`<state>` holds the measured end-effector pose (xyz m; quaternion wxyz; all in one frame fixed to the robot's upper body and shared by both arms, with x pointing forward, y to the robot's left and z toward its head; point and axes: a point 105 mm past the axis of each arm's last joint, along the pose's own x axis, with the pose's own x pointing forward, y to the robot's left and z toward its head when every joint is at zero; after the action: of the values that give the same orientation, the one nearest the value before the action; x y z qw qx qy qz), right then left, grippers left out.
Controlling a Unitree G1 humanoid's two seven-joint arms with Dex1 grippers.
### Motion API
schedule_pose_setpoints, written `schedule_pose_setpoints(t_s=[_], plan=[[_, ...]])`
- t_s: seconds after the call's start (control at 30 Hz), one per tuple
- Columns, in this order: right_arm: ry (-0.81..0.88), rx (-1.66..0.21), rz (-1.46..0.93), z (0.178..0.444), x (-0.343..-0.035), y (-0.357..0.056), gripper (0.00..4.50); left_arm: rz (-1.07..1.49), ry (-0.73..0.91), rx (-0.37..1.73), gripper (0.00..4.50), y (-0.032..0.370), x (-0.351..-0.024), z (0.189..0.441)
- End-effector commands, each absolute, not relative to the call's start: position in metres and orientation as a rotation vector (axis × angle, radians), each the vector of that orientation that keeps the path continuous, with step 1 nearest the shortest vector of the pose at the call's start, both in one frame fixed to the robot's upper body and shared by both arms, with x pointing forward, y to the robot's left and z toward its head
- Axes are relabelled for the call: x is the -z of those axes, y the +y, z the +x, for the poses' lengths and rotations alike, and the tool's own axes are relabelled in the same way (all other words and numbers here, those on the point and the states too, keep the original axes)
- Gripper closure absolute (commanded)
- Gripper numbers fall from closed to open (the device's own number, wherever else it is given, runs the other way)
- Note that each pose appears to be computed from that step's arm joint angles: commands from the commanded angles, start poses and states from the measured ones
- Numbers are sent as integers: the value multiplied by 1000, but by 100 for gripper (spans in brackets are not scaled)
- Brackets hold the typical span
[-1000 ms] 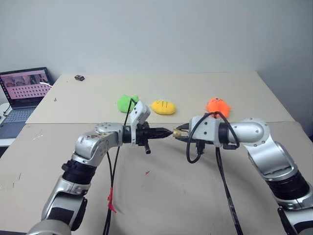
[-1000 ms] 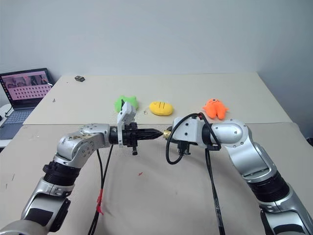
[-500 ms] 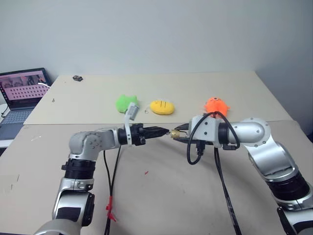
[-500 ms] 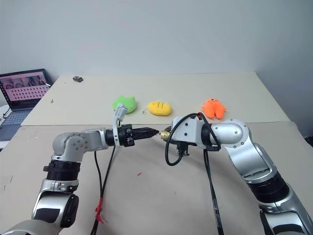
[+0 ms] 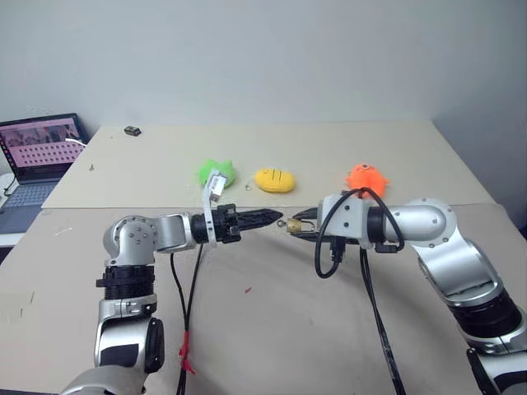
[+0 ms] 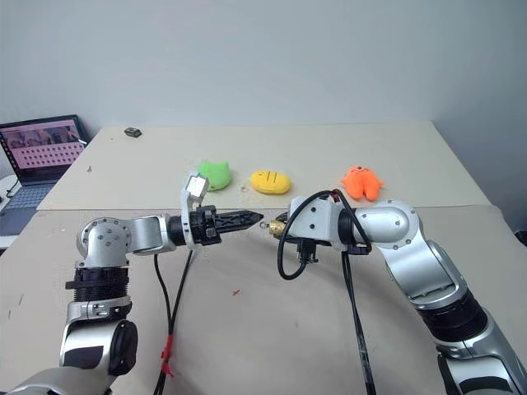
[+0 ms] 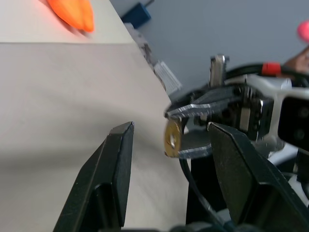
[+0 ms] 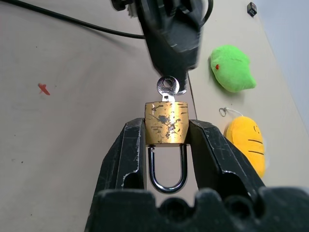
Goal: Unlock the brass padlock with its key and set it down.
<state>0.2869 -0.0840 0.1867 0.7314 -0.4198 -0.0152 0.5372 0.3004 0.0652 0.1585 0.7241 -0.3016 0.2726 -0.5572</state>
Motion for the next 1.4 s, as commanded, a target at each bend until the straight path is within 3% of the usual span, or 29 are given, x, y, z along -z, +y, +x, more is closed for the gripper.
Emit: schedule_pose_setpoints(t_s=[0.03,0.4,1.2,1.3,1.4], plan=[[-98,-1161,-919,283,-203,-82,360,-644,559,1238,191,65,-165,303],[-96,-1175,-901,278,-201,-77,360,-644,537,1256,191,56,-173,313],[-102,-1191,-912,277,-203,-74,360,-607,586,1282,191,54,-162,302],[-105,-1191,-911,277,-204,-73,360,-607,586,1289,262,51,-162,302],[-105,-1190,-912,277,-204,-73,360,-611,584,1308,381,49,-164,301]])
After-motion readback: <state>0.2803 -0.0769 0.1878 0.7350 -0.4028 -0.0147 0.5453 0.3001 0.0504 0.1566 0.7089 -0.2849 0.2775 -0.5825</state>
